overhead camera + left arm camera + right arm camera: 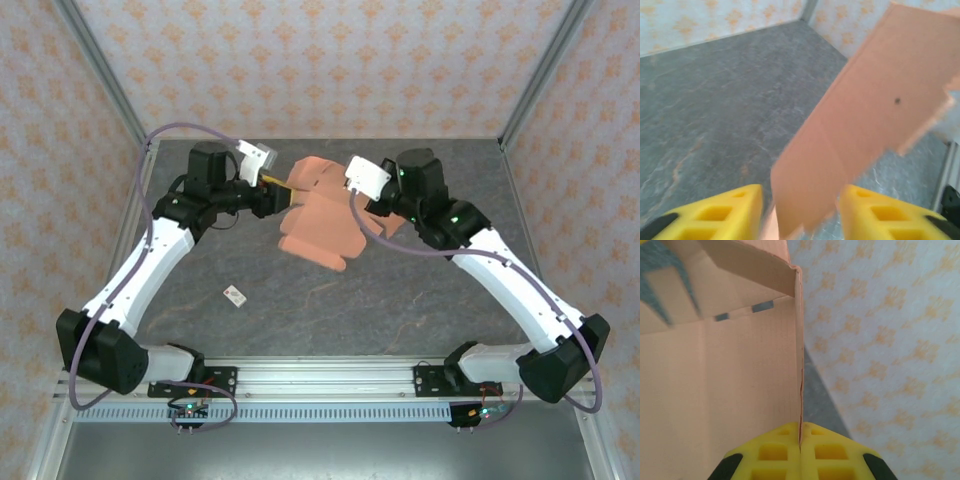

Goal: Fold the paper box

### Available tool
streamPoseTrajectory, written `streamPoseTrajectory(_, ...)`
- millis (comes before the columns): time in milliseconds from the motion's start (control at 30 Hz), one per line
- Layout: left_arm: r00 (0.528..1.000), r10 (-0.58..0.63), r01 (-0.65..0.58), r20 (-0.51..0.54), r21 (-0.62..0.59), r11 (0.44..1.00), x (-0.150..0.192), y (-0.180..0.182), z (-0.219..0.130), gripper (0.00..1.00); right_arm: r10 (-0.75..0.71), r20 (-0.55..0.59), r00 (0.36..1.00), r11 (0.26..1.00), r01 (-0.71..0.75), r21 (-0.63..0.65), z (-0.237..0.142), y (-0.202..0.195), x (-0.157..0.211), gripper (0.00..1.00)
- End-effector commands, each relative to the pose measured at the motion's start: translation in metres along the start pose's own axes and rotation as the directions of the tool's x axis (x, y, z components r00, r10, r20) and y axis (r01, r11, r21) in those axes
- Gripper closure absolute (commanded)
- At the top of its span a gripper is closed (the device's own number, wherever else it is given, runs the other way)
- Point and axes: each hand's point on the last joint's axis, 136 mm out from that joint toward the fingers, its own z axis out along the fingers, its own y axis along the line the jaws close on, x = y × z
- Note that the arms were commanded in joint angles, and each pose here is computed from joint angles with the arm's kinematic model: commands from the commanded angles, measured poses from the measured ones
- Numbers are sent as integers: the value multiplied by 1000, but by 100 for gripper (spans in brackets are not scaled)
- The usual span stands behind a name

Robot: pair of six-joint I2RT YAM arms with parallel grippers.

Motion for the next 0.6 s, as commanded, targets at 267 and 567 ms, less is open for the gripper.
streamPoseTrajectory(267,980,-25,82,196,-287,954,14,36,-50,31,325,-149,934,874,-357,-330,7,57,15,100)
streamPoseTrajectory(567,930,176,-129,324,-161,979,24,4,-54,21,447,-43,894,824,-430,-370,-32,17,-24,100)
